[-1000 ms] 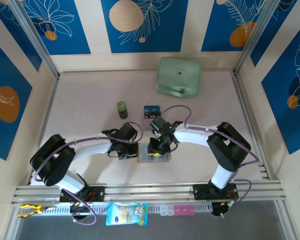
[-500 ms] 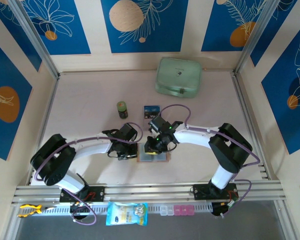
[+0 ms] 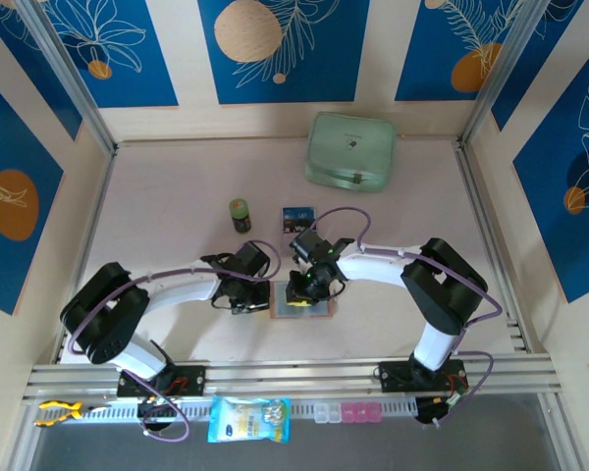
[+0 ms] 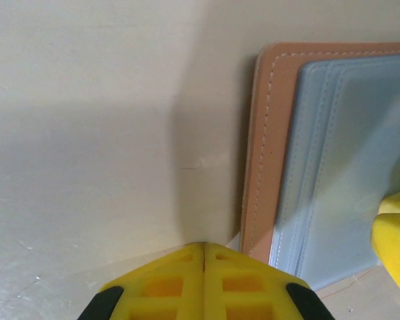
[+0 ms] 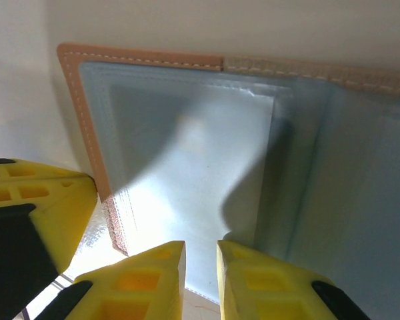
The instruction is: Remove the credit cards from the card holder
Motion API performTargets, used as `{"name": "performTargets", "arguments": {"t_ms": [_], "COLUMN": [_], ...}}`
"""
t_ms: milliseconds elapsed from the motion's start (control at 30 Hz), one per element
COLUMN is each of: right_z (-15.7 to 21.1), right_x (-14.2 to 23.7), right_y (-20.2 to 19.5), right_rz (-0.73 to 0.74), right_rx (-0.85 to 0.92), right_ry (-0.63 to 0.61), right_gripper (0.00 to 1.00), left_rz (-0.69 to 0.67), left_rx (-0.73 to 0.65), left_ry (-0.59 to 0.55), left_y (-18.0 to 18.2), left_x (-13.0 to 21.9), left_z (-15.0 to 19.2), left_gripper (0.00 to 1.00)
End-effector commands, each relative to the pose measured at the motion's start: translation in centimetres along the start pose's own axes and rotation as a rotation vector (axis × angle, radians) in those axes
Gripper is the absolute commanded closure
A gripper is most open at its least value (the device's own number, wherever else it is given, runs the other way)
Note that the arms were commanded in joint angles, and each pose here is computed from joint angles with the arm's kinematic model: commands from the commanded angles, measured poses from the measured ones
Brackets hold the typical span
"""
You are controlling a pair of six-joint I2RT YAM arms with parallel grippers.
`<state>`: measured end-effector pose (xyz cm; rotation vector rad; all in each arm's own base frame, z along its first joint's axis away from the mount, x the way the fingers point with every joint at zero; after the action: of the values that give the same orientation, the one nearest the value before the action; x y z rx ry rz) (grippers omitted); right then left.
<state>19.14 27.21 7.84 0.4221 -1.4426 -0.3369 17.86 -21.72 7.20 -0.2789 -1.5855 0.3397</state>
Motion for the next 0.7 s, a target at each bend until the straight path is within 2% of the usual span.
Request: {"name": "performTargets", "arguments": {"t_ms": [0, 200, 433, 667], "right_z": [0.3, 0.3, 0.4, 0.4], "right_x": [0.8, 1.3, 0.8, 1.1], "right_y": [-0.5, -0.8, -0.7, -0.4], "right_rz": [0.043, 0.017, -0.007, -0.018], "right_rx": [-0.004, -0.009, -0.014, -0.008], "right_ry": [-0.008, -0.021, -0.005, -0.015], "right_gripper": [0.79, 0.79, 0.79, 0.79], "left_rz": [-0.044, -0.032, 0.083, 0.133], "left_rx": [0.009, 0.001, -0.022, -0.042], "left_ry": [0.018, 0.009, -0.026, -0.013], "left_y": [0.3, 0.0, -2.4, -3.5], "left_x": [-0.2, 0.3, 1.9, 1.5], "left_z": [0.3, 0.2, -0.6, -0.7], "left_gripper": [1.0, 1.0, 0.99, 0.98]}}
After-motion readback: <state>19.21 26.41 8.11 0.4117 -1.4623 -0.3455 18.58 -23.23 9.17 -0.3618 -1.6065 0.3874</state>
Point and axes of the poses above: each hand's point on the last joint's axis, 136 mm out from that joint toward the fingers, its own x axis back along the fingers, its own y axis along the line the jaws close on, z = x × y, the point moved 6 cm from there along x, back along the fingers
